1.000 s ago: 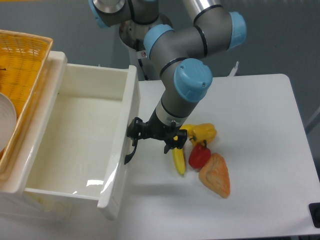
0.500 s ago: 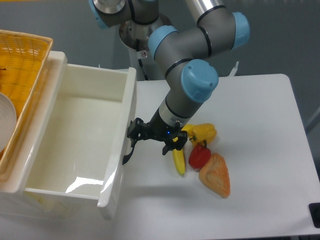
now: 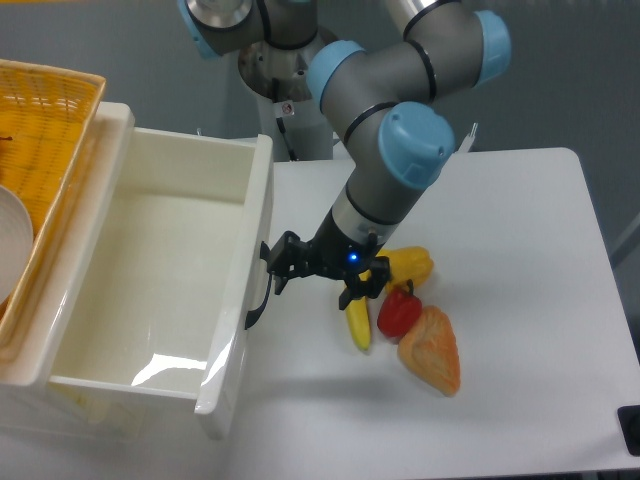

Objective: Slide open the top white drawer

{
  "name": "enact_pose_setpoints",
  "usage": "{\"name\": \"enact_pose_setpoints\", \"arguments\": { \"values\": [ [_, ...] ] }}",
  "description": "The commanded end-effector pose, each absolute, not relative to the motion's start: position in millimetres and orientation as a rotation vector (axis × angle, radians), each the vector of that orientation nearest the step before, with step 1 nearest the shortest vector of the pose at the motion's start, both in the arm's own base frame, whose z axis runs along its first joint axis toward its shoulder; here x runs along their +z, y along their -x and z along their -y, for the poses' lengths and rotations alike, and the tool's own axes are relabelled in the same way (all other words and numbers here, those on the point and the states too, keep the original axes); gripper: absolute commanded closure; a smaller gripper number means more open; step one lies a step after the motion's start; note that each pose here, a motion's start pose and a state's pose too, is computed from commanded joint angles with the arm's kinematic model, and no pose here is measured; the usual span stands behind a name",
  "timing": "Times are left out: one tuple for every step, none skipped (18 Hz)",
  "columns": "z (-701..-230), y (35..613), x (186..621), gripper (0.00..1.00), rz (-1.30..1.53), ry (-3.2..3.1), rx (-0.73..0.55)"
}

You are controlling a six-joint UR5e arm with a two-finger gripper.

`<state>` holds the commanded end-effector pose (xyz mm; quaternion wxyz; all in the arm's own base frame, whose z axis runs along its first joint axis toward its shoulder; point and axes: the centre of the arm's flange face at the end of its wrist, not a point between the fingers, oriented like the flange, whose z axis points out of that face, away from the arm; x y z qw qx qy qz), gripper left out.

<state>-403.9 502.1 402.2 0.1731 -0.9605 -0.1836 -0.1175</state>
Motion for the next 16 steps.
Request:
{"name": "enact_pose_setpoints", "arguments": {
  "values": [
    [-497,409,402,0.00,0.465,2.758,-0.272],
    [-491,415,401,0.00,0.406,2.802,-0.214],
    [-485,420,399,0.00,0.341,2.835,-0.171],
    [-482,423,399,0.00,0.289,2.857,-0.140],
    [-476,429,398,0.00,0.258,2.868,-0.123],
    [-469,436,398,0.00,0.247,2.870,-0.111],
    [-465,444,393,0.00,0.235,2.876,-0.110],
    [-459,453,387,0.00,0.219,2.890,-0.101],
    [-447,469,374,0.00,0.215,2.925,-0.091],
    [-438,480,365,0.00,0.188,2.966,-0.072],
    [-431,487,360,0.00,0.143,2.996,-0.051],
    [-421,499,359,0.00,0.104,3.006,-0.029],
    [-411,510,357,0.00,0.067,3.007,-0.016],
    [-405,518,354,0.00,0.019,3.010,-0.014],
    [-399,525,350,0.00,-0.034,3.012,-0.011],
    [-393,532,345,0.00,-0.091,3.017,-0.006]
  ]
}}
